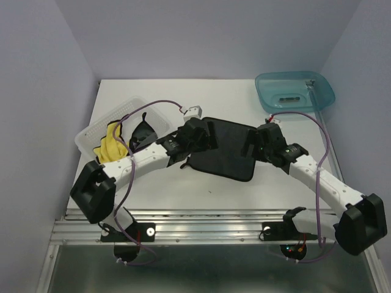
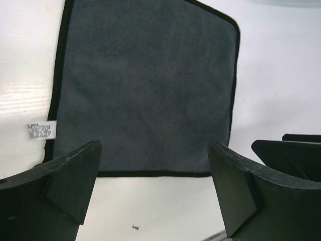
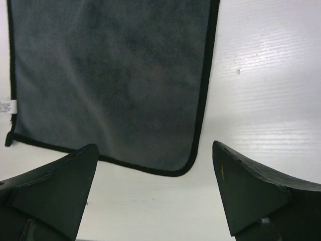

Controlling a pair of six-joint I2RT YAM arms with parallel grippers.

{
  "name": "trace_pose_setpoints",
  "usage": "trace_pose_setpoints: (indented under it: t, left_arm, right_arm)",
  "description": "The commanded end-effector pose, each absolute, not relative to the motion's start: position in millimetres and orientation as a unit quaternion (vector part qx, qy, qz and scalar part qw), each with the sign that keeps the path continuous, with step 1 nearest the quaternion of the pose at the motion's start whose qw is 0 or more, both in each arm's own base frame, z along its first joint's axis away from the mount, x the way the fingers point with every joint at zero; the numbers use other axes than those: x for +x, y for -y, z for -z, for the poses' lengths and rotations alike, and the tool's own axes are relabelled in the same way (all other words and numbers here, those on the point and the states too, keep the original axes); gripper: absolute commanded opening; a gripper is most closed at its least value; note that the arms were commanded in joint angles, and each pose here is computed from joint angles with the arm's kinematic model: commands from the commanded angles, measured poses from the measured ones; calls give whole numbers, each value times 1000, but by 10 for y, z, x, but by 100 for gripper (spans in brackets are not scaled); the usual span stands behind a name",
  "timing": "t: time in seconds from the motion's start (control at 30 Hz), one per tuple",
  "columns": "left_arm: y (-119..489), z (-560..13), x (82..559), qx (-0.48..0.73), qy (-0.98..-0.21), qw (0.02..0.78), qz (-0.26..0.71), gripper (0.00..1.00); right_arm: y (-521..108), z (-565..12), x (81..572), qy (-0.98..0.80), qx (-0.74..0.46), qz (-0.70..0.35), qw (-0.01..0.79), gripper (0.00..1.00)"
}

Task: Fold and stack the towels
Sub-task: Flatten out the crumpled towel

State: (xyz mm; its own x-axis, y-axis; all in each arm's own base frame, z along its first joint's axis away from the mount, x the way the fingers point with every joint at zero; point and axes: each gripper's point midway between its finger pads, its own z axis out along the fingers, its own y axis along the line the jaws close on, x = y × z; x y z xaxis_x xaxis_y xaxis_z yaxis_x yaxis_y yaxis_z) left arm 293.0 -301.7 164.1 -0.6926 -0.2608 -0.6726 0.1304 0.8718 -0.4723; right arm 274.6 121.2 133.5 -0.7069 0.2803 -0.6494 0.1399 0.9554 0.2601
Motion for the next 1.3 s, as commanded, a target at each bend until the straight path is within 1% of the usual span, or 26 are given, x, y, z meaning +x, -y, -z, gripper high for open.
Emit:
trace_pose_setpoints:
  t: [0.0, 0.07, 0.17, 0.2, 0.37, 0.43, 0.47, 0.5, 0.67, 0.77, 0.9, 0.93, 0.97, 1.03, 1.07, 1.13, 1.2, 1.23, 1.27]
  left_arm:
    - [3110, -1382, 3205, 0, -899, 387, 203, 99]
    - [3114, -1307, 3347, 2, -904, 376, 202, 99]
    - [3093, -984, 3351, 5, -920, 342, 190, 99]
    - [3065, -896, 3339, 5, -924, 336, 184, 99]
    - [2988, -564, 3097, 3, -935, 299, 191, 99]
    - [3007, -563, 2999, 4, -932, 292, 213, 99]
    - [2947, -449, 2892, 0, -938, 275, 210, 99]
    - [2979, -476, 2881, -2, -934, 276, 225, 99]
    - [3007, -263, 2559, 0, -941, 224, 252, 99]
    - [3025, -272, 2449, -1, -941, 218, 259, 99]
    - [3044, -472, 2498, -5, -932, 244, 268, 99]
    - [2991, -526, 2551, -7, -933, 257, 251, 99]
    - [3069, -720, 2671, 5, -926, 277, 255, 99]
    - [2961, -846, 2830, 6, -929, 305, 209, 99]
    - [3019, -1082, 2980, 18, -920, 333, 208, 99]
    - [2929, -1259, 3173, 16, -914, 364, 179, 99]
    - [2840, -1547, 3476, 15, -901, 397, 175, 99]
    - [2821, -1574, 3572, 21, -900, 398, 176, 99]
    - [2715, -1750, 3793, 22, -891, 421, 170, 99]
  right_arm:
    - [-1267, -1493, 3212, -892, 145, -100, 416, 100]
    - [-1283, -1323, 3360, -896, 154, -113, 402, 100]
    - [-1418, -1027, 3405, -913, 139, -142, 357, 100]
    - [-1455, -977, 3444, -914, 134, -146, 355, 100]
    - [-1517, -624, 3446, -931, 122, -140, 314, 100]
    - [-1538, -539, 3466, -931, 126, -144, 311, 100]
    - [-1550, -525, 3472, -931, 127, -146, 310, 100]
    - [-1556, -482, 3474, -933, 125, -144, 306, 100]
    - [-1644, -456, 3507, -932, 118, -163, 301, 100]
    - [-1699, -455, 3500, -933, 112, -175, 294, 100]
    - [-1565, -535, 3513, -933, 124, -143, 307, 100]
    - [-1524, -570, 3517, -932, 125, -133, 312, 100]
    - [-1431, -672, 3533, -929, 133, -113, 326, 100]
    - [-1355, -798, 3573, -925, 133, -95, 343, 100]
    - [-1316, -905, 3624, -921, 135, -87, 355, 100]
    - [-1284, -1062, 3689, -916, 131, -85, 370, 100]
    - [-1219, -1230, 3800, -910, 127, -82, 386, 100]
    - [-1187, -1270, 3833, -909, 127, -81, 389, 100]
    - [-1133, -1315, 3884, -907, 125, -83, 393, 100]
